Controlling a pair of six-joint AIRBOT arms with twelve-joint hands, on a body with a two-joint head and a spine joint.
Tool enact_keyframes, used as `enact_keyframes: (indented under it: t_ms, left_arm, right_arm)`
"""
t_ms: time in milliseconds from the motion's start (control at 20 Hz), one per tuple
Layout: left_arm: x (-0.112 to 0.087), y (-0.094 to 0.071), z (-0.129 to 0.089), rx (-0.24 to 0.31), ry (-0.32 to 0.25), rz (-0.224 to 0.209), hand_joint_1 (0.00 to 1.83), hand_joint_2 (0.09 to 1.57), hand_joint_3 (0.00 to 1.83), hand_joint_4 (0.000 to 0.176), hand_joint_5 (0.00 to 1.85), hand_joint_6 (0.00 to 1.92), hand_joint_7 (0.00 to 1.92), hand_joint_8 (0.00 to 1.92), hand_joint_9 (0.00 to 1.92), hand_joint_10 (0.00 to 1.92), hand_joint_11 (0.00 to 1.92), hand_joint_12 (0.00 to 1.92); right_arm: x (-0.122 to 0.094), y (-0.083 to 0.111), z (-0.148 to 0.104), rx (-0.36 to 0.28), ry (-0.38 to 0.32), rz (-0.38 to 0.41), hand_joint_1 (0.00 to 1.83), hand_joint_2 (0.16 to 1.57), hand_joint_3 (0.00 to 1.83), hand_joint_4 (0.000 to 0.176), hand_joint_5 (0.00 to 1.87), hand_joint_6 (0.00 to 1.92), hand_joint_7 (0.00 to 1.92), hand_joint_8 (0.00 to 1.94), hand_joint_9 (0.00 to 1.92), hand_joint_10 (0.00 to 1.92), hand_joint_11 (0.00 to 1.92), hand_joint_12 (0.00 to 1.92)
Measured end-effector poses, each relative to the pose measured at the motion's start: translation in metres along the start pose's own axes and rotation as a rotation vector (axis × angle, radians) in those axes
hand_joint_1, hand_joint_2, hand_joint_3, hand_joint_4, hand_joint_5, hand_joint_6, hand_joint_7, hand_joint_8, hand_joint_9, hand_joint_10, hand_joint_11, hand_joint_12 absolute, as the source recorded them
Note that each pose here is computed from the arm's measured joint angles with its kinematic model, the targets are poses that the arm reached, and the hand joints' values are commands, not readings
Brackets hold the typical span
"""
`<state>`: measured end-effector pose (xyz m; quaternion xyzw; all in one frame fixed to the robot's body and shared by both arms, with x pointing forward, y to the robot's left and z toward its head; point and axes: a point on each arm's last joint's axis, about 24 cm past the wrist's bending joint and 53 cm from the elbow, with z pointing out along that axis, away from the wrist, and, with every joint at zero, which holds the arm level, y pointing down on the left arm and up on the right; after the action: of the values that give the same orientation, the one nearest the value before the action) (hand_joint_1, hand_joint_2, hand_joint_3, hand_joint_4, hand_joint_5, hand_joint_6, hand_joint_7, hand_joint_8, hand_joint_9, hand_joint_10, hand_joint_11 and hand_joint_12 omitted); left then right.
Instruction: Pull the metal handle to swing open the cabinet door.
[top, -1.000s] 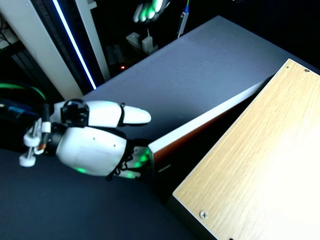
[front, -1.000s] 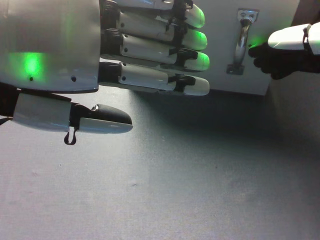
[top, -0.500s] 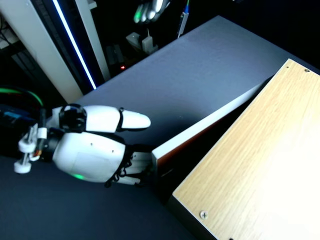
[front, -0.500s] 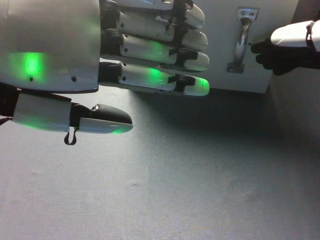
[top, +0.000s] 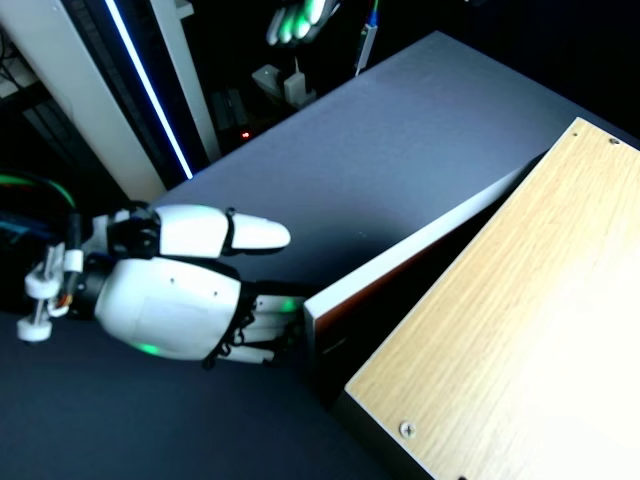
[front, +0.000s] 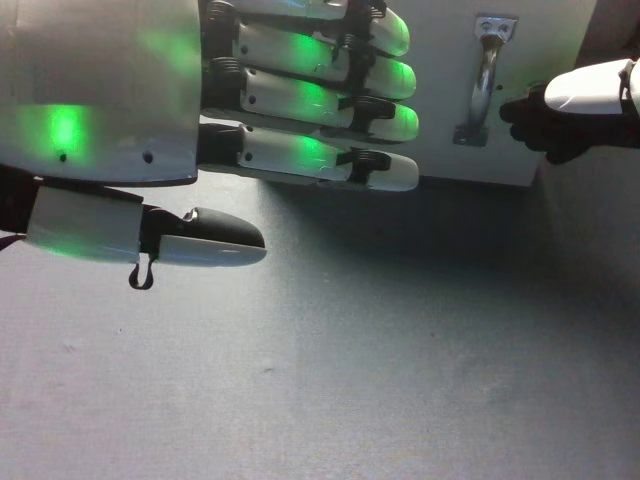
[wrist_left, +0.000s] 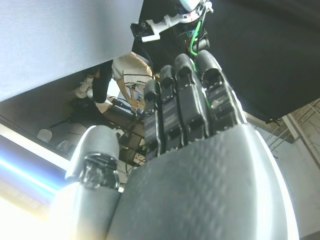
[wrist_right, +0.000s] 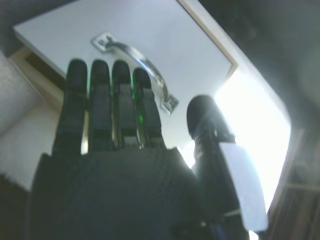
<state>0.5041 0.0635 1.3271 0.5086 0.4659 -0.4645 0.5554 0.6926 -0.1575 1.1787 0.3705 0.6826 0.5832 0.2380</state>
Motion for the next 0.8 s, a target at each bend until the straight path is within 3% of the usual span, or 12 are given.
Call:
enact_keyframes:
  t_ms: [450,800]
  left_arm:
    - [0.000,0.000,0.000,-0.001,0.001,0.000,0.00,1.57,0.06,0.000,0.31,0.00,0.32,0.00,0.29,0.00,0.00,0.63]
    - [0.000,0.000,0.000,0.000,0.000,0.000,0.00,1.57,0.06,0.000,0.31,0.00,0.32,0.00,0.29,0.00,0.00,0.62]
  right_arm:
    - [0.020,0.004,-0.013,-0.036,0.108,-0.071,0.00,1.53,0.00,0.000,0.34,0.00,0.36,0.00,0.32,0.00,0.00,0.84]
    - [0.011,0.002,-0.015,-0.024,0.101,-0.127,0.00,1.53,0.00,0.000,0.33,0.00,0.35,0.00,0.31,0.00,0.00,0.83]
